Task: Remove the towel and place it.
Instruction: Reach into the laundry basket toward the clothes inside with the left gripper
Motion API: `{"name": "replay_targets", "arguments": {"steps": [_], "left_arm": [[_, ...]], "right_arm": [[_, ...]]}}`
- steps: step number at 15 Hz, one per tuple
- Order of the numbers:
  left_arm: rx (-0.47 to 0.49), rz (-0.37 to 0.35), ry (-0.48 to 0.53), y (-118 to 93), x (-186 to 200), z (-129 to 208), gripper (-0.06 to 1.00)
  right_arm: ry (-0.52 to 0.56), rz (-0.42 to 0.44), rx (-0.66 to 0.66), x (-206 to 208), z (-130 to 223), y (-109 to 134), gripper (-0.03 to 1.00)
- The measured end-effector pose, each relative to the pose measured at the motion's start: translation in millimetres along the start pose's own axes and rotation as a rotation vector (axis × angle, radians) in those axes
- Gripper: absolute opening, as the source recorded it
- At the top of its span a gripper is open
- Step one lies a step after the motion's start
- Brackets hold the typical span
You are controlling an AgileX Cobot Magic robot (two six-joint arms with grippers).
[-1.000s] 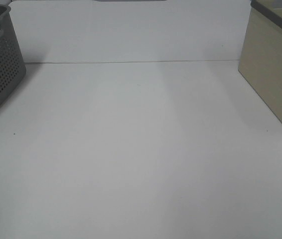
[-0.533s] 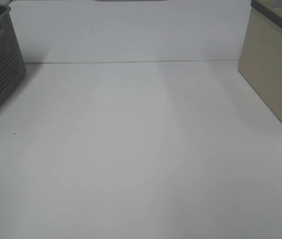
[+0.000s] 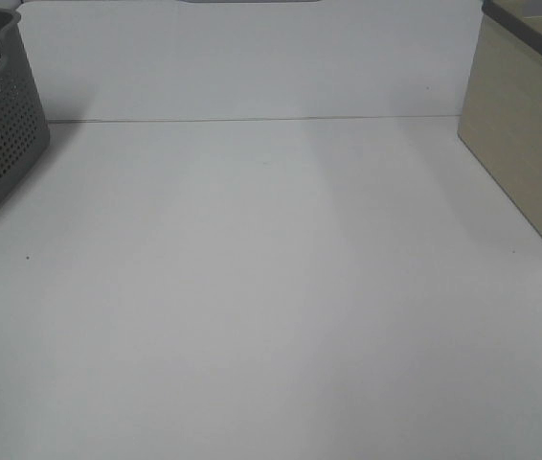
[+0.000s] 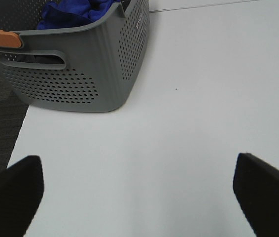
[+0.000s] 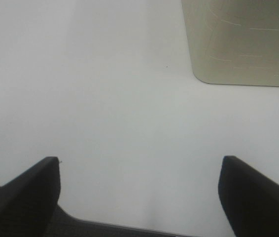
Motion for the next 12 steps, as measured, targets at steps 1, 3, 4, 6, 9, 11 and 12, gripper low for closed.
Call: {"name": "replay_targets", "arguments": {"steps": [1,3,4,6,9,11,12], "left_arm": [[0.000,0.000,0.000,0.0,0.0,0.0,0.99],[0.000,0.000,0.000,0.0,0.0,0.0,0.99],[0.000,0.000,0.000,0.0,0.0,0.0,0.99],[0.000,0.000,0.000,0.0,0.0,0.0,0.99],[0.000,0.000,0.000,0.0,0.0,0.0,0.99],[0.000,0.000,0.000,0.0,0.0,0.0,0.99],[0.000,0.000,0.000,0.0,0.0,0.0,0.99]], "right_arm": [[0.000,0.000,0.000,0.0,0.0,0.0,0.85],[0.000,0.000,0.000,0.0,0.0,0.0,0.85],[0.000,0.000,0.000,0.0,0.0,0.0,0.85],[0.000,0.000,0.000,0.0,0.0,0.0,0.85],[0.000,0.000,0.000,0.0,0.0,0.0,0.85],[0.000,0.000,0.000,0.0,0.0,0.0,0.85],[0.000,0.000,0.000,0.0,0.0,0.0,0.85]]}}
Point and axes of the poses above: a point on each arm's last joint axis where the gripper is mounted, x pointing back along that axis away from the gripper, y along the wrist's bending axis when the last joint is at zero, z = x × y, the point moved 10 cm from there along -x, pointing out along that axis toward the gripper, and after that the axes turned 3 degrees about x, right-handed, at the moved point
